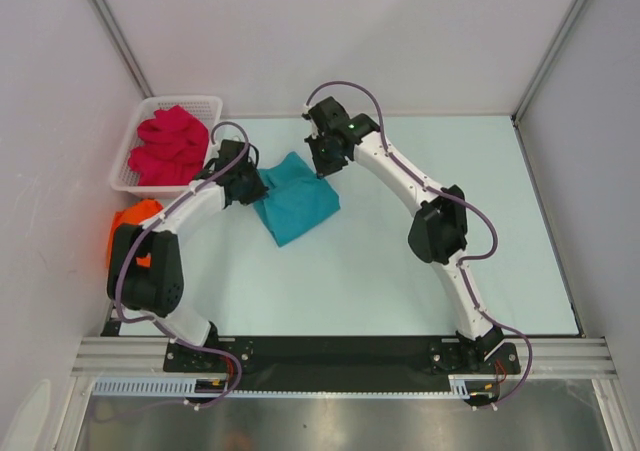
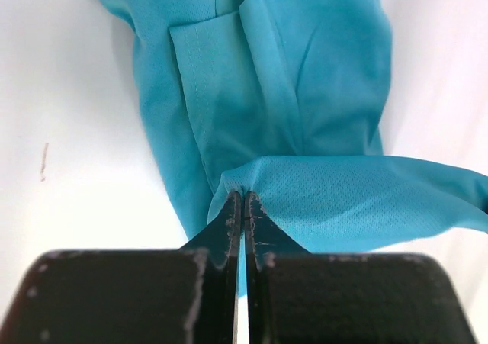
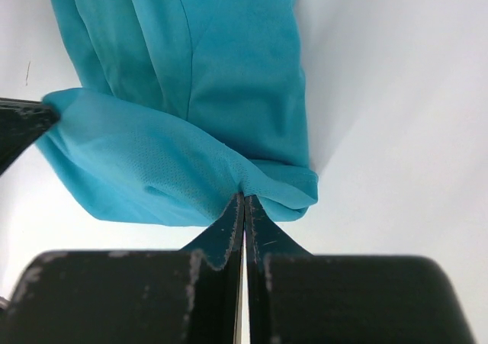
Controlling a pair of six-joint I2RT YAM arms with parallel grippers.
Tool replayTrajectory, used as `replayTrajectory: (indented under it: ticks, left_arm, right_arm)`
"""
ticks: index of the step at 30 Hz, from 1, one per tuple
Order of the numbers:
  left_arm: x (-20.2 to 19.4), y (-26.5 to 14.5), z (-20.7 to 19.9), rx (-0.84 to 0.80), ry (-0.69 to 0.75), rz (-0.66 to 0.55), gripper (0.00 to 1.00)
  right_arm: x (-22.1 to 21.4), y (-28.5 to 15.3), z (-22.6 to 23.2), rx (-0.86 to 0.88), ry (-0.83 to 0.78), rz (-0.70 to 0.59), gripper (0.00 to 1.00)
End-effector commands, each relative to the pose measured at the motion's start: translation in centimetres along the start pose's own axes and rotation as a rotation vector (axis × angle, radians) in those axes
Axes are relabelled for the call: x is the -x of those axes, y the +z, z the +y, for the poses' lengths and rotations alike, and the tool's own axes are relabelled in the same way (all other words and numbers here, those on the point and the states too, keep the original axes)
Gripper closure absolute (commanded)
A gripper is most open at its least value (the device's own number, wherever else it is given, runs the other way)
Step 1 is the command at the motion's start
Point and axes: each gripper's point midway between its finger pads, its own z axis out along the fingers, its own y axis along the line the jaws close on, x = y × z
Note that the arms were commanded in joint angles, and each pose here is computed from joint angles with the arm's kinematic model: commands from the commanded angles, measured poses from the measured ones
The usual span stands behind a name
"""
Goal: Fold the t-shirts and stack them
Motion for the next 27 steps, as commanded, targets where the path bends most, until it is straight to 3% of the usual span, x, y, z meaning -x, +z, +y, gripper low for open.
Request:
replayTrajectory:
  ticks: [1,13,21,27]
  left_arm:
    - [1.0,-1.9,0.4,0.028,0.002,-0.055,1.0]
    - [2.7,-3.8,1.2,0.089,0.002,-0.126,1.0]
    - [3.0,-7.1,0.7,0.048,0.0,-0.16,1.0]
    - [2.1,-11.6,0.8,-0.001,0.002,-0.204,1.0]
  right_arm:
    - [2.4,-3.0,1.2,0.026,-0.032,-0.092,1.0]
    - [4.0,-3.0,1.6,0.042,-0.05,-0.128,1.0]
    - [-0.6,-5.4,2.5,-0.022,-0.092,-0.066,1.0]
    - [-3.4,-9.5,5.2,-0.019,-0.109,-0.097,1.0]
